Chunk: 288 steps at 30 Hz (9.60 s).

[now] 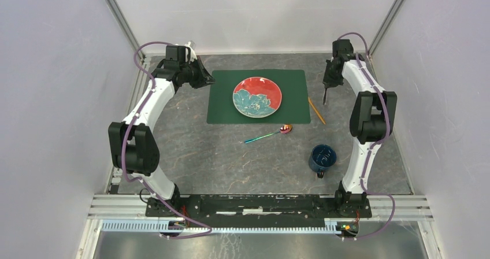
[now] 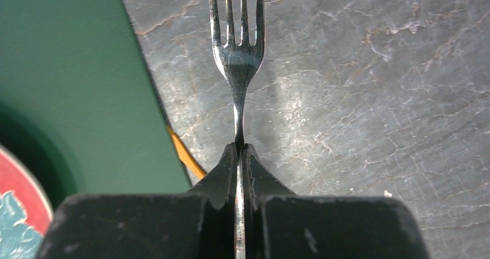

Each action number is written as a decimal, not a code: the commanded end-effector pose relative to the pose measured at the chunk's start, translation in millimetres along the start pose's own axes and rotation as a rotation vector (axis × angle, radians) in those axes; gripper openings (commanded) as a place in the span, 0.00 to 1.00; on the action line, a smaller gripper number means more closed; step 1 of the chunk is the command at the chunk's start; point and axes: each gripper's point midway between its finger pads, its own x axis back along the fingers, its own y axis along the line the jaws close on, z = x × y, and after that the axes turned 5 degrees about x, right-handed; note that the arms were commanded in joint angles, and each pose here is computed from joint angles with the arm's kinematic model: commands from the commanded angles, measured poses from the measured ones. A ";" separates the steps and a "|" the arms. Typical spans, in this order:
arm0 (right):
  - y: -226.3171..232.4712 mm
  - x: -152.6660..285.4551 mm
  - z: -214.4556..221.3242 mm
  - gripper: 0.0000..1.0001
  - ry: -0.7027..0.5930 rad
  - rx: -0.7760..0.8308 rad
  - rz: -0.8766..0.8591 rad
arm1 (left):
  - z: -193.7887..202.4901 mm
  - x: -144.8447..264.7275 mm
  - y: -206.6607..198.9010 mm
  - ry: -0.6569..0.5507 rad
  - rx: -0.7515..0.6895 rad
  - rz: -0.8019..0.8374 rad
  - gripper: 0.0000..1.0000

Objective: Set the dinner table for one person
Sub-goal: Pick up the fork at the center of the board, then place the fork on the napkin.

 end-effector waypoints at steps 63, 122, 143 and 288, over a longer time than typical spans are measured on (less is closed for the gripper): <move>328.0 132.6 47.8 0.00 -0.026 0.092 -0.822 | 19.0 -51.8 -79.3 0.014 0.039 0.318 0.47; 331.5 185.3 35.2 0.00 -0.077 0.073 -0.918 | 24.1 -106.2 -83.6 0.011 0.032 0.334 0.43; 332.2 180.4 43.9 0.00 -0.060 0.081 -0.910 | 28.2 -104.0 -88.6 0.014 0.033 0.385 0.02; 176.0 172.5 -23.0 0.80 -0.193 -0.120 -0.685 | 6.9 -152.9 77.6 0.346 0.478 0.470 0.02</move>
